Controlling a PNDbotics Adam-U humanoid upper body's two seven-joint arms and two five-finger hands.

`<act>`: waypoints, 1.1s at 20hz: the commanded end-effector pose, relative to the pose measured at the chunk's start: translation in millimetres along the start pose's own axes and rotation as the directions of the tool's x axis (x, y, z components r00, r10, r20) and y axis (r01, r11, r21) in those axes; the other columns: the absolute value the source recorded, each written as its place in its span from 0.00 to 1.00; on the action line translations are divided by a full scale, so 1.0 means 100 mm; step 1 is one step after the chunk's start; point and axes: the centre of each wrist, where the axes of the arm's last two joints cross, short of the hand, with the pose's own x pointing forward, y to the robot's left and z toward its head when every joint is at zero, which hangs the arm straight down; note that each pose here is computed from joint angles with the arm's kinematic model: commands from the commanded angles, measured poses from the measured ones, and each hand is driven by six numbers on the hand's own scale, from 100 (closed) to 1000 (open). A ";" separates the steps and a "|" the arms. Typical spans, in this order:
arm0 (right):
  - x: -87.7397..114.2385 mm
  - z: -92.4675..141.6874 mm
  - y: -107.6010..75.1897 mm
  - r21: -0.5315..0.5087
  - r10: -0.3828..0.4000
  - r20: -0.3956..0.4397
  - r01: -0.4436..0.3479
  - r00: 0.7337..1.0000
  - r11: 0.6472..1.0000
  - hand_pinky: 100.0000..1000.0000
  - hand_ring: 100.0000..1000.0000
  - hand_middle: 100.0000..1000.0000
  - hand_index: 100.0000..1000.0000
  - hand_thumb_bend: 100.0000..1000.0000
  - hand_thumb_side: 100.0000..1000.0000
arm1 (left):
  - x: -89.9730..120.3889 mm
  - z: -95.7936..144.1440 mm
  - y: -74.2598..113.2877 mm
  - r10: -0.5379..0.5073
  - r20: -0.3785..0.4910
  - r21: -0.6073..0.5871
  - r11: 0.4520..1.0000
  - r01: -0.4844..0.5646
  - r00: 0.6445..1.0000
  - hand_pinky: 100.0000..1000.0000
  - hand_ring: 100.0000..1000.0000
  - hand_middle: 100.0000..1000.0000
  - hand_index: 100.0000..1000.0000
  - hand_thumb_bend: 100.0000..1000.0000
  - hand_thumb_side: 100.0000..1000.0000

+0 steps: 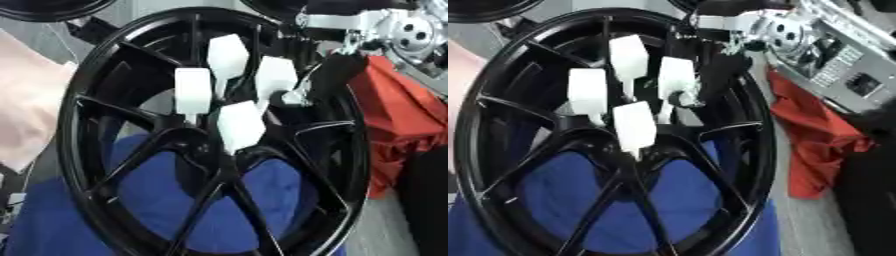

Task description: Pull the pin out of the wheel hub.

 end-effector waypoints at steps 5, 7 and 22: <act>0.03 0.08 -0.11 -0.032 -0.043 -0.019 0.042 0.999 0.999 0.55 0.47 0.40 0.57 0.30 0.00 | 0.06 -0.02 0.02 -0.014 0.019 0.000 1.000 0.014 1.000 0.82 0.59 0.59 0.72 0.06 0.76; 0.04 0.08 -0.11 -0.036 -0.046 -0.014 0.045 0.999 0.998 0.54 0.46 0.39 0.55 0.29 0.00 | 0.06 -0.02 0.02 -0.012 0.020 0.002 1.000 0.012 1.000 0.82 0.59 0.59 0.72 0.06 0.76; 0.00 0.19 -0.18 -0.120 -0.018 0.035 0.022 0.999 0.993 0.55 0.44 0.35 0.49 0.22 0.00 | 0.05 -0.01 0.03 -0.004 0.014 0.012 1.000 0.004 1.000 0.82 0.60 0.59 0.72 0.06 0.74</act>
